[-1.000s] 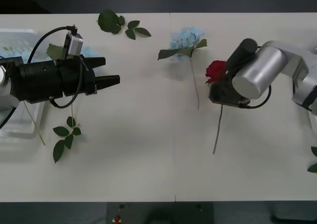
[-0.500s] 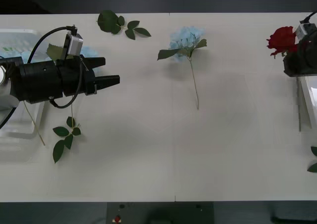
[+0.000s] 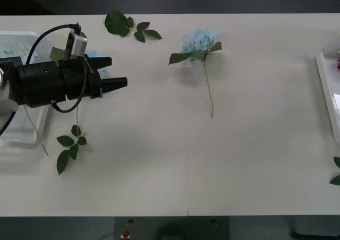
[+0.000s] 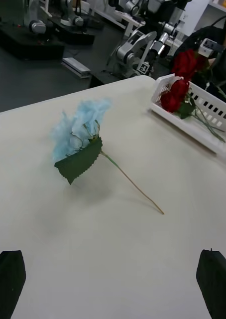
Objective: Put the red flowers into the right box and the blue flowers into the left box
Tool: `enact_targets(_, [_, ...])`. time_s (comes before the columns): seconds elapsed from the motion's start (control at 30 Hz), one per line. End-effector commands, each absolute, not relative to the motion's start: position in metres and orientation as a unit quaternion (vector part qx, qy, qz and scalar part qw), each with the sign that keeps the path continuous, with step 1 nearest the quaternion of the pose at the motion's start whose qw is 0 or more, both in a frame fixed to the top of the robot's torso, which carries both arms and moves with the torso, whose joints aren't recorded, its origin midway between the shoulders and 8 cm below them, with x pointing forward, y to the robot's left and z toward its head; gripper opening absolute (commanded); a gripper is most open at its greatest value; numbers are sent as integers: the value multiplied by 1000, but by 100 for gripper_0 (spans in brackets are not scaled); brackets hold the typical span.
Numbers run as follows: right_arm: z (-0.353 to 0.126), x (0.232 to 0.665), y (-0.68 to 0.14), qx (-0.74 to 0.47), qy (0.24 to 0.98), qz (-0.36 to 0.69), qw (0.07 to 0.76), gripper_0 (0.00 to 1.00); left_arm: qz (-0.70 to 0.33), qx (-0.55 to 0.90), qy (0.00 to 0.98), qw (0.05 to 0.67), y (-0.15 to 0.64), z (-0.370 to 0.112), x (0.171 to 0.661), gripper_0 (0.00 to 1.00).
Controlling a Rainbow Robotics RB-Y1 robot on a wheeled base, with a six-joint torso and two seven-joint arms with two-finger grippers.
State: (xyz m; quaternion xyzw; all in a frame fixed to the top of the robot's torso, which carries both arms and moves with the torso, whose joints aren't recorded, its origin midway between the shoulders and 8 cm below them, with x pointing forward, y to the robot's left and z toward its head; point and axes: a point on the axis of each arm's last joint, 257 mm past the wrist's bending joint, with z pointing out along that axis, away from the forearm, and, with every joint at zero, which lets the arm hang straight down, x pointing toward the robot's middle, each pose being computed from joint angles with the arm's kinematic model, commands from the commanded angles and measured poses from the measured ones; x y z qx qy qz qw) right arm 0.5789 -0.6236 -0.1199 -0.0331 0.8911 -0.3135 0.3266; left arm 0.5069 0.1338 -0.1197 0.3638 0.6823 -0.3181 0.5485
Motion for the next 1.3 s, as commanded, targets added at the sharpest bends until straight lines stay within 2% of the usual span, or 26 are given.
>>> enact_targets(0.03, [-110, 584, -647, -57, 874, -353, 329, 0, -314, 367, 679, 553, 139, -113, 507, 100])
enact_targets(0.43, [-144, 573, -692, -40, 858, -391, 332, 0, -311, 367, 687, 545, 146, -123, 503, 100])
enact_targets(0.53, [-147, 569, -698, -38, 857, -394, 330, 35, -310, 367, 687, 545, 147, -123, 503, 100])
enact_targets(0.6, [-147, 568, -699, -39, 857, -395, 329, 62, -308, 368, 688, 545, 148, -124, 503, 100])
enact_targets(0.63, [-147, 568, -699, -39, 857, -395, 328, 68, -309, 367, 687, 545, 147, -123, 503, 100])
enact_targets(0.67, [-147, 567, -701, -38, 857, -396, 327, 80, -309, 367, 687, 546, 148, -122, 503, 100])
enact_targets(0.7, [-146, 566, -702, -38, 857, -397, 326, 88, -308, 367, 688, 546, 149, -123, 503, 100])
enact_targets(0.77, [-147, 567, -701, -41, 857, -398, 325, 96, -307, 365, 688, 547, 150, -122, 504, 100])
enact_targets(0.87, [-148, 567, -700, -40, 859, -393, 326, 100, -307, 365, 688, 548, 151, -121, 504, 100])
enact_targets(1.03, [-155, 573, -685, -41, 869, -361, 335, 100, -309, 357, 689, 550, 152, -120, 506, 100])
enact_targets(1.3, [-154, 572, -634, -32, 916, -225, 330, 100, -319, 332, 682, 568, 143, -120, 511, 100])
